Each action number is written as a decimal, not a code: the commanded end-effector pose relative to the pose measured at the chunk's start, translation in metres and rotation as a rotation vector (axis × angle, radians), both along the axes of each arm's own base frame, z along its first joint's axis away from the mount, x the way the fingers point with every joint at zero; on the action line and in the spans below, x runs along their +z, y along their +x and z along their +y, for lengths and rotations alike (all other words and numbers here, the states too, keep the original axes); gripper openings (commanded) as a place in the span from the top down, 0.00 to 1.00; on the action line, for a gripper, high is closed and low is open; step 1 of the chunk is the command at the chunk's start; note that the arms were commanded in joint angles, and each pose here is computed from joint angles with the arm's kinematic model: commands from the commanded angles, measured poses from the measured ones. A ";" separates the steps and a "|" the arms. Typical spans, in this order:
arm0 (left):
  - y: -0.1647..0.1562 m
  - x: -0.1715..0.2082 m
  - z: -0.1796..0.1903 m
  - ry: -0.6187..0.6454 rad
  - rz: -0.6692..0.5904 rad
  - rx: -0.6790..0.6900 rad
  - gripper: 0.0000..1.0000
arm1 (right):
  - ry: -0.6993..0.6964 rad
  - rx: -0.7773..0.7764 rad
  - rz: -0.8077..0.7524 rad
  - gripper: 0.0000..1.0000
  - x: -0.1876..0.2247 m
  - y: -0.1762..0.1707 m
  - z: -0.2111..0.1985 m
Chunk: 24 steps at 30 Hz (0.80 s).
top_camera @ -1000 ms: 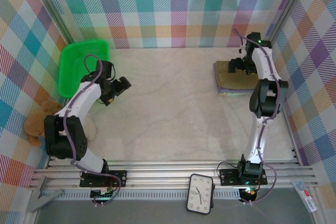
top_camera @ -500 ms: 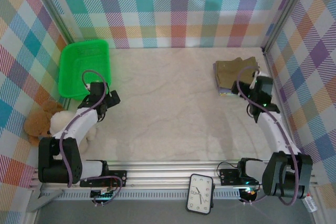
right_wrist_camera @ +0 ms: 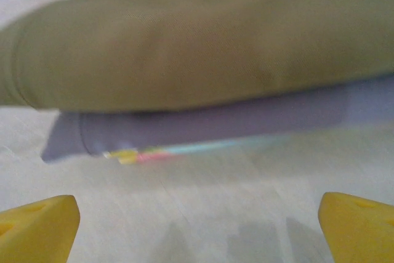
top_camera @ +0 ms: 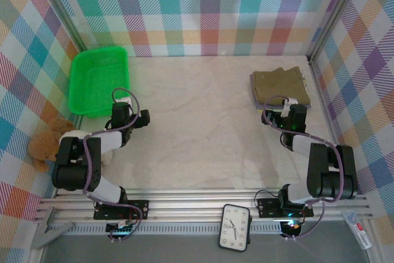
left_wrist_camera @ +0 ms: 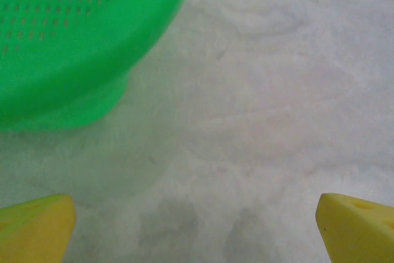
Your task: Fold and stack the skirts
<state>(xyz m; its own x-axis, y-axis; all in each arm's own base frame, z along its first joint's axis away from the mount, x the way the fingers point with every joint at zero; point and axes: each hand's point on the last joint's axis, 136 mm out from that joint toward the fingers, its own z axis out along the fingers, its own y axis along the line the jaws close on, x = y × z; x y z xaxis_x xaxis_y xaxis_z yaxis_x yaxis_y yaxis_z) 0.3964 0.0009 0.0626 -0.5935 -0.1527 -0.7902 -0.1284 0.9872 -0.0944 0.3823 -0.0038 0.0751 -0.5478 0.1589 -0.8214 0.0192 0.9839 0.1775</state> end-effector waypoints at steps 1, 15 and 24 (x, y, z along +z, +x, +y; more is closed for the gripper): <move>0.018 0.018 -0.008 0.059 -0.105 -0.046 0.00 | -0.046 0.139 -0.175 0.01 0.023 0.019 0.029; 0.001 0.017 -0.003 0.100 -0.230 0.017 0.00 | -0.079 0.102 -0.204 0.01 0.016 0.015 0.027; 0.001 0.017 -0.003 0.100 -0.228 0.016 0.00 | -0.076 0.102 -0.199 0.01 0.016 0.016 0.027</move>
